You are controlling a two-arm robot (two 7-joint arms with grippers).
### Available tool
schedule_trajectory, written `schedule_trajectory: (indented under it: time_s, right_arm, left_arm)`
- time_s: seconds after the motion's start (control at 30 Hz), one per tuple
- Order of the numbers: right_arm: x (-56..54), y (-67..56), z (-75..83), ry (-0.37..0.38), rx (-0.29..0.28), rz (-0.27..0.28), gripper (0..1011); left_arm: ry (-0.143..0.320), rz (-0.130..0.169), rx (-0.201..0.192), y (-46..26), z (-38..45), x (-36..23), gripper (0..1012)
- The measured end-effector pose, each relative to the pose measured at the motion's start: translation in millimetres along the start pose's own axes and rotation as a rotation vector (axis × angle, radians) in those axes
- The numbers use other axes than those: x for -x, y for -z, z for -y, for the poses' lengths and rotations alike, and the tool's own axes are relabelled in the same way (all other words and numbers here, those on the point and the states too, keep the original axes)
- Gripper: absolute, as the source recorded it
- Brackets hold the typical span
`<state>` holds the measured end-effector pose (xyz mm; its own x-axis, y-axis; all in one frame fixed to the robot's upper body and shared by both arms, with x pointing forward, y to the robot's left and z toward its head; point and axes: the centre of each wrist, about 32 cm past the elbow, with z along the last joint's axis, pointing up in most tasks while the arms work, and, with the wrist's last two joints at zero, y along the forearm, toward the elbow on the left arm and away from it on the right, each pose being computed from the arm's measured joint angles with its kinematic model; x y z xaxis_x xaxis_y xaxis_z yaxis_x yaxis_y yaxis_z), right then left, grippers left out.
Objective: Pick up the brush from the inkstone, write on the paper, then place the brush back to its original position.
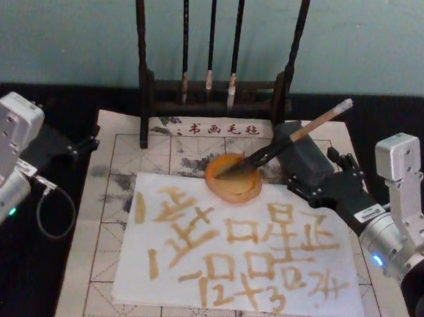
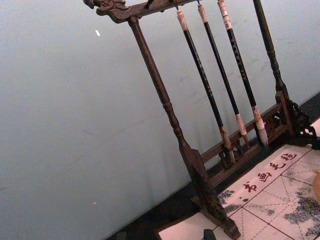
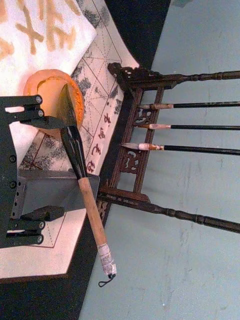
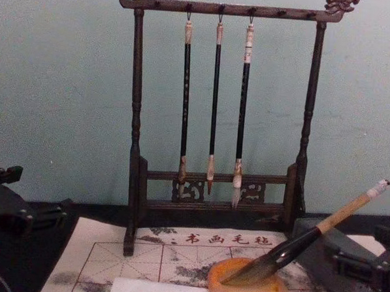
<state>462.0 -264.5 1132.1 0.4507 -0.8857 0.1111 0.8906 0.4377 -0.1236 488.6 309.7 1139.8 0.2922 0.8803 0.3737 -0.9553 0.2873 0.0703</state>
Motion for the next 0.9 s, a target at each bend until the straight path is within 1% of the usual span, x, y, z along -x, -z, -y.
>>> schedule_trajectory:
  time_s: [0.9]
  right_arm:
    - [0.0, 0.0, 0.0, 0.0, 0.0, 0.0, 1000]
  left_arm:
    - [0.0, 0.0, 0.0, 0.0, 0.0, 0.0, 1001]
